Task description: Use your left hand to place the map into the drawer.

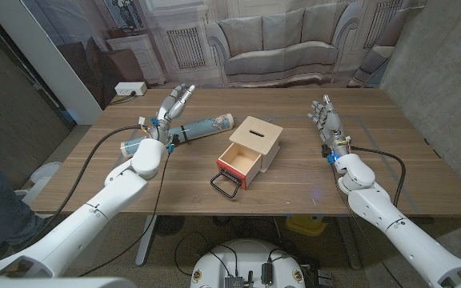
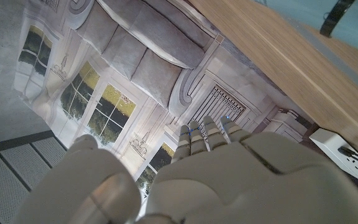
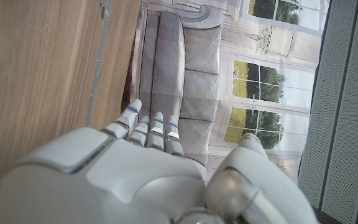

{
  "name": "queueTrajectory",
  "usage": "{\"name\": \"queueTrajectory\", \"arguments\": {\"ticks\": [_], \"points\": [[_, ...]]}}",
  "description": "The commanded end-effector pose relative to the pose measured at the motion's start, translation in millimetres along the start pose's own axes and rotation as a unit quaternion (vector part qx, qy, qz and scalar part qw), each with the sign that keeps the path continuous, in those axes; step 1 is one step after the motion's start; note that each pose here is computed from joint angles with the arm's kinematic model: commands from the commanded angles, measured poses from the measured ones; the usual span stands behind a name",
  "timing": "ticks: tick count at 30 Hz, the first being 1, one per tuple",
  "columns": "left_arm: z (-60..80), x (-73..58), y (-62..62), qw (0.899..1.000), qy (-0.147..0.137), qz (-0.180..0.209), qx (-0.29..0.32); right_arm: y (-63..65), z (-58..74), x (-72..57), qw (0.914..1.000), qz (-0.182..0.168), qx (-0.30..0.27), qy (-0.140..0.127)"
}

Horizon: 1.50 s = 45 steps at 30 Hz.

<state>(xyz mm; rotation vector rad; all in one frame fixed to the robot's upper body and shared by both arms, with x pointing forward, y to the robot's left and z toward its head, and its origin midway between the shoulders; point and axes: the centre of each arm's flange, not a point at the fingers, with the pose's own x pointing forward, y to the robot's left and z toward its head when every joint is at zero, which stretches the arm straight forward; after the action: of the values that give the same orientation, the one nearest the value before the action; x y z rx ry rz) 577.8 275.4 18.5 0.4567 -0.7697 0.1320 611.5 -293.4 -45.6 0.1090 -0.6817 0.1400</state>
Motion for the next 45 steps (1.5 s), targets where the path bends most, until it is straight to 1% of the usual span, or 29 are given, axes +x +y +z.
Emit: {"name": "queueTrajectory", "arguments": {"ticks": [1, 8, 13, 21, 30, 34, 38, 45], "points": [[4.3, -2.7, -2.2, 0.998, 0.005, 0.013, 0.056, -3.2, -2.0, 1.7, 1.0, -0.002, -0.002, 0.004], [2.6, -3.5, -5.7, 0.998, 0.007, 0.01, 0.061, -5.3, -4.9, 4.9, 0.9999, 0.001, -0.006, 0.011], [7.6, -4.6, -4.1, 0.996, 0.001, 0.023, 0.09, -5.2, -6.1, 6.5, 0.9999, 0.004, -0.003, 0.012], [11.5, -6.7, -2.3, 0.991, -0.002, 0.027, 0.13, -4.9, -6.2, 2.3, 0.9999, 0.002, -0.005, 0.014], [7.0, -10.8, 3.8, 0.989, 0.012, 0.017, 0.148, -5.8, 1.0, -3.6, 0.9999, -0.003, -0.008, 0.012], [7.0, -10.8, 8.4, 0.988, 0.011, 0.019, 0.154, -5.3, 5.2, -6.0, 0.9998, -0.004, -0.012, 0.014], [6.6, -9.7, 10.6, 0.987, 0.009, 0.023, 0.162, -4.5, 6.4, -8.3, 0.9998, -0.008, -0.012, 0.014], [7.7, -7.5, 11.7, 0.974, 0.011, 0.035, 0.225, -0.7, 5.1, -8.9, 0.9997, -0.007, -0.013, 0.018]]}}
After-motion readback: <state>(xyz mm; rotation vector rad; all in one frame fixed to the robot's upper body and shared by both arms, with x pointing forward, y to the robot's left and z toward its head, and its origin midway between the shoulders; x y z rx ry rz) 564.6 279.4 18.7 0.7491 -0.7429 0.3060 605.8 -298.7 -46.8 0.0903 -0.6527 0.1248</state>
